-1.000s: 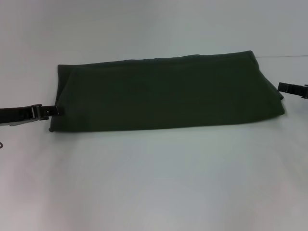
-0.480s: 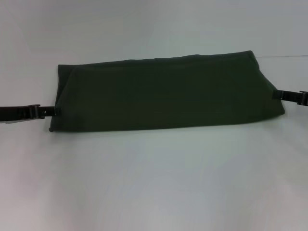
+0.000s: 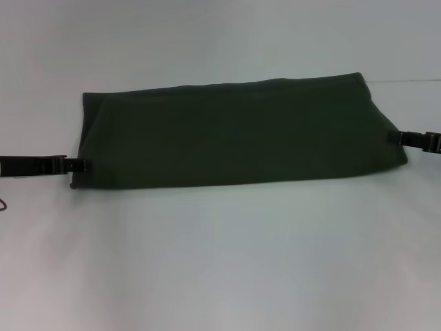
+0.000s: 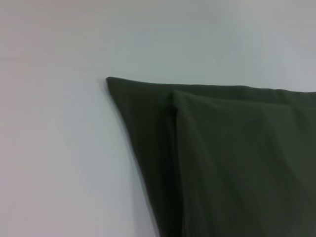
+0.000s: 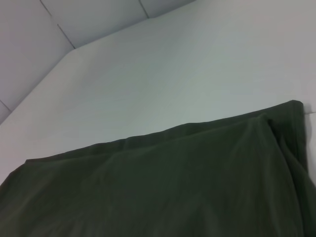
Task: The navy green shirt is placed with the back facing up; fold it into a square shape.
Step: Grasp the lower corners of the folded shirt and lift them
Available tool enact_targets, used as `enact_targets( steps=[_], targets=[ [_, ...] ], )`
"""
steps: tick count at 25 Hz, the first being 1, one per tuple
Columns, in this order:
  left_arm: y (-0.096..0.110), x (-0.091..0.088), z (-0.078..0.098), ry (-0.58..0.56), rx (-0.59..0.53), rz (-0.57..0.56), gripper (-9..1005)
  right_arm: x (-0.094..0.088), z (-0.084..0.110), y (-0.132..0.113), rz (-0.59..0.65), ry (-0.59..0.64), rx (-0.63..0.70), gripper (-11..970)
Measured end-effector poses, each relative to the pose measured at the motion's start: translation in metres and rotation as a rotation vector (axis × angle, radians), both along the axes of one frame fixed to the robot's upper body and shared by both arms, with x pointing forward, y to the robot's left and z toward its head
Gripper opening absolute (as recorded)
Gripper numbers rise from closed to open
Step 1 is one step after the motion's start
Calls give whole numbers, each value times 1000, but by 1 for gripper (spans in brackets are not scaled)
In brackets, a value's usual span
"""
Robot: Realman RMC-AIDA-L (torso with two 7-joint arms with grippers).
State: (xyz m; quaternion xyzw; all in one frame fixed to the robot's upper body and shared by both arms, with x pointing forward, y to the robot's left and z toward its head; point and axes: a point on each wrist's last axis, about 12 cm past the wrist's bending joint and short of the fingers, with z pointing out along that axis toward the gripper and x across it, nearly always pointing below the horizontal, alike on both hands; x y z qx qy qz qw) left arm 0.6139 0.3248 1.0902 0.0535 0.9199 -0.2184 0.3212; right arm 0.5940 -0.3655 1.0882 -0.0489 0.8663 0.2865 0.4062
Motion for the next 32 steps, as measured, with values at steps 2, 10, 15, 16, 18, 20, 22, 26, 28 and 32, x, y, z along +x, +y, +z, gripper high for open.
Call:
enact_targets(
  steps=[2, 10, 15, 16, 18, 20, 22, 26, 28, 32],
  targets=[
    [-1, -1, -2, 4, -2, 2, 622, 0, 0, -1, 0, 0, -1, 610],
    [-6, -3, -10, 29, -13, 1, 622, 2, 2, 0, 10, -1, -9, 611],
    [-8, -4, -10, 36, -26, -10, 622, 2, 3, 0, 11, -2, -11, 611],
    [-9, -4, -9, 36, -27, -12, 622, 3, 3, 0, 10, -2, -12, 611],
    [-10, -3, -9, 36, -31, -17, 622, 3, 3, 0, 10, -2, -12, 610],
    [-11, -3, -8, 36, -32, -18, 622, 3, 3, 0, 9, -3, -12, 610],
    [-12, -2, -9, 38, -31, -19, 622, 3, 3, 0, 9, -3, -13, 610],
    [-12, -2, -9, 39, -27, -20, 615, 3, 3, 0, 9, -3, -12, 610],
    [-12, -2, -9, 39, -27, -20, 611, 3, 3, 0, 9, -2, -13, 610],
    [-12, -2, -9, 39, -26, -20, 549, 3, 3, 0, 9, -3, -14, 610]
  ],
)
